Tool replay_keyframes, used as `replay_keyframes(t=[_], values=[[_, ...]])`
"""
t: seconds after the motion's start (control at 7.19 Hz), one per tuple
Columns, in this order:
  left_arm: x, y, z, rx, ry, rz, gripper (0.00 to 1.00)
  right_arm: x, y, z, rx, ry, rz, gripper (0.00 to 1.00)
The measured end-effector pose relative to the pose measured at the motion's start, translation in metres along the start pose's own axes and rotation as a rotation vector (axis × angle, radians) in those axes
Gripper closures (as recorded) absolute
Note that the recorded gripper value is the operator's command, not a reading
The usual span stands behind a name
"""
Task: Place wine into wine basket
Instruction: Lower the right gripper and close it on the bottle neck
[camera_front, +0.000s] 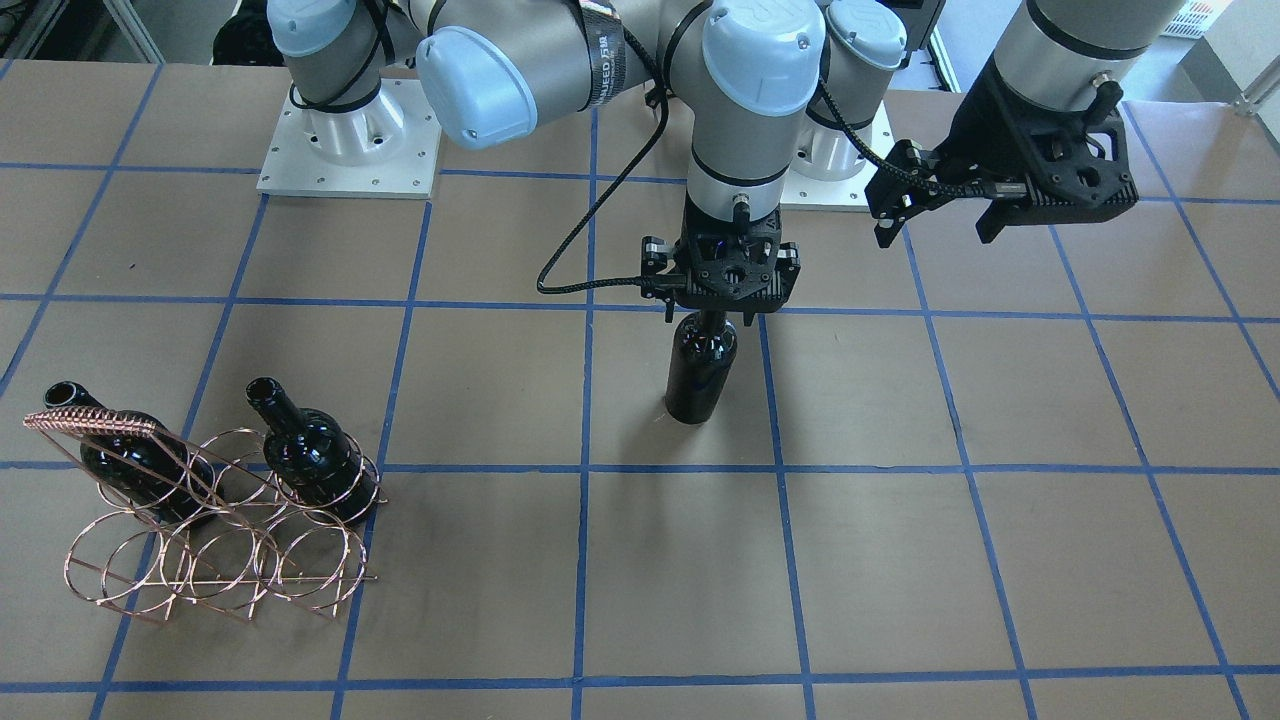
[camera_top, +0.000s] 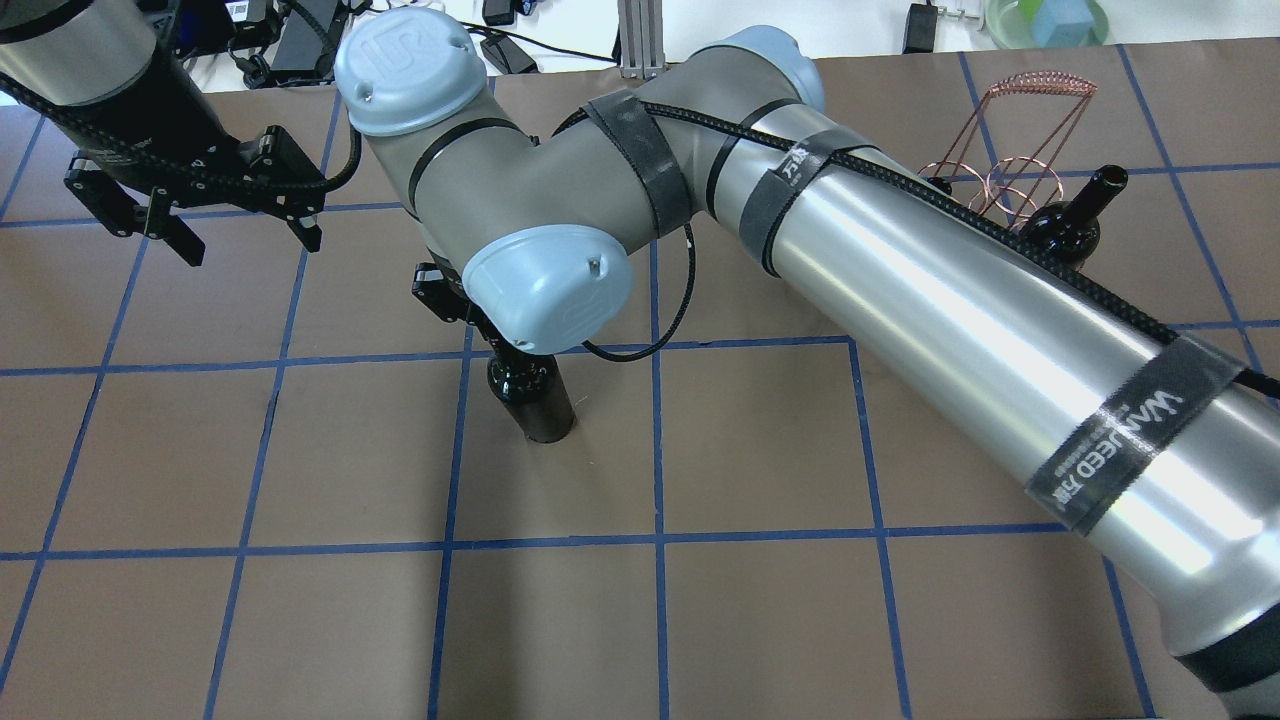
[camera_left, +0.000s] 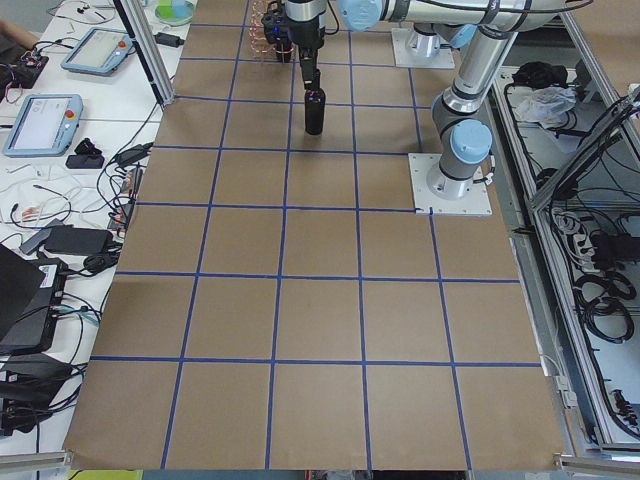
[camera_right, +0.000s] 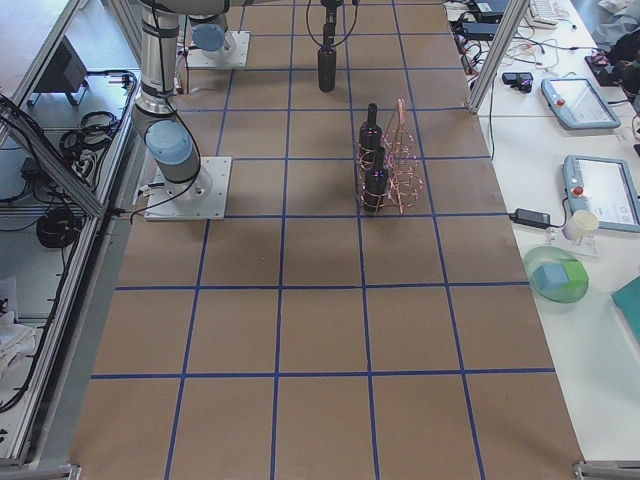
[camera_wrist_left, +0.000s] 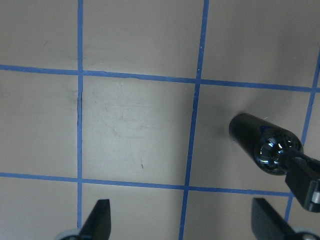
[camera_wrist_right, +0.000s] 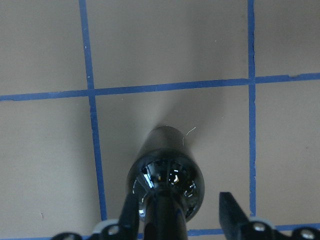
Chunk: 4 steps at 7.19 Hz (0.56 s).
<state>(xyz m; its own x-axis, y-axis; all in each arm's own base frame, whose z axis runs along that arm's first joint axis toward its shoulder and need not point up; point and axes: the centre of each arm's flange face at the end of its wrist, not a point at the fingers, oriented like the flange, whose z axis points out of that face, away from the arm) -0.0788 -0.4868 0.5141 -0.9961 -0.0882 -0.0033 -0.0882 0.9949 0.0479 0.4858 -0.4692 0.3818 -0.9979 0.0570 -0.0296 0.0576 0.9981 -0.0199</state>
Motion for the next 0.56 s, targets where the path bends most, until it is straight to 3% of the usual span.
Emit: replay_keyframes(t=[0.56], values=[[-0.0005, 0.0000, 0.0005, -0.002, -0.005, 0.003, 0.00, -0.0010, 0.0012, -0.0022, -0.004, -0.017, 0.007, 0.89]])
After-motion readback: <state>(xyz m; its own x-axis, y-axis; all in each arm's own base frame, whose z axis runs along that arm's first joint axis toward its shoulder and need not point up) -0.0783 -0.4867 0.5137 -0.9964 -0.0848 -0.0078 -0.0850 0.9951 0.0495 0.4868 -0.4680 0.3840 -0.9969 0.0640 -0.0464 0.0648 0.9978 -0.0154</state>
